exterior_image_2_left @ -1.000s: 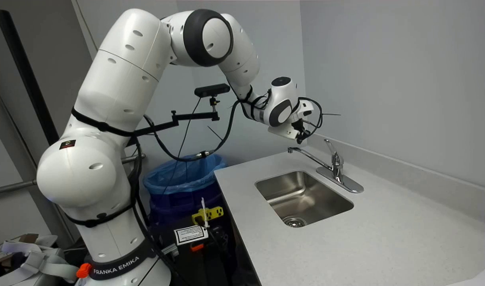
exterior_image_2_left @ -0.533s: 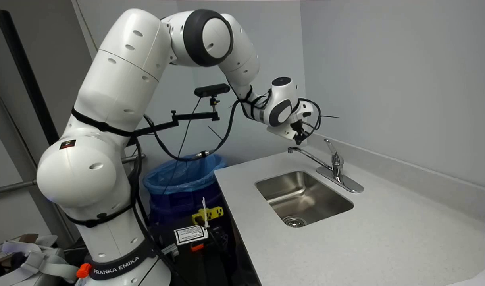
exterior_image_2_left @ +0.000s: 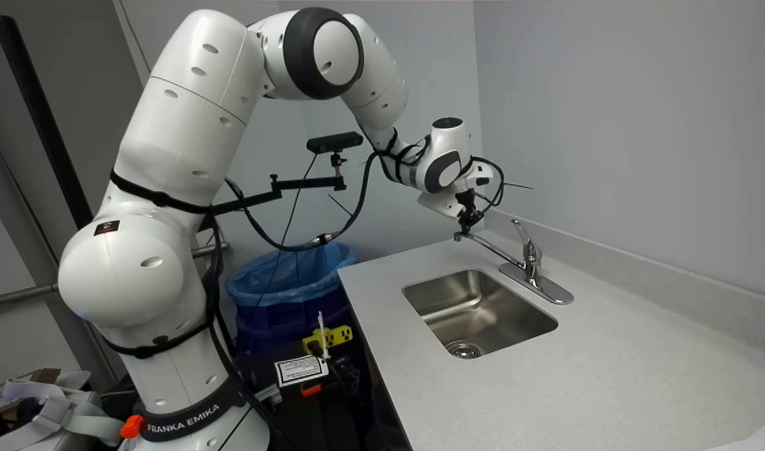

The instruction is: Move the faucet tap to the right then close it

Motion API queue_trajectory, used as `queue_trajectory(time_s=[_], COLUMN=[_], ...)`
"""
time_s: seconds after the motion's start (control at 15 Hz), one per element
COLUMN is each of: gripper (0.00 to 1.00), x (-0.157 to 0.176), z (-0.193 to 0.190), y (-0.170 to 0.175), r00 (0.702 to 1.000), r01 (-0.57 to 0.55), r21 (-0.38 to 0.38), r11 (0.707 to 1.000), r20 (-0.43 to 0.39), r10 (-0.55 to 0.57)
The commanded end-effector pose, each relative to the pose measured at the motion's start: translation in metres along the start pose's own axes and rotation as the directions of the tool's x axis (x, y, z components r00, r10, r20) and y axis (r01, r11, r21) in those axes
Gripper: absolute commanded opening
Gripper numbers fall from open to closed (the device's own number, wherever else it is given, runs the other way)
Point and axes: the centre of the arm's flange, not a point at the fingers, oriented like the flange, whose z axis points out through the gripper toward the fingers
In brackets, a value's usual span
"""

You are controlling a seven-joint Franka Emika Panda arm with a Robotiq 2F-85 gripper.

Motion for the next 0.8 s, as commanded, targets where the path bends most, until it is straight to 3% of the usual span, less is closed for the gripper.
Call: queue_trajectory(time_s=[0.0,0.47,0.73], gripper=[0.0,0.0,0.0], x=[-0.002,-0.015,-0.018], z=[-0.019,-0.034,-0.028], y=[0.004,0.01,0.008], r00=[0.999,0.992,0.997], r01=[-0.013,-0.023,0.009], r21=[-0.024,-0.037,-0.054], r11=[1.0,0.999,0.999], r20=[0.052,0.12,0.071], r10=[0.014,0.027,-0.005])
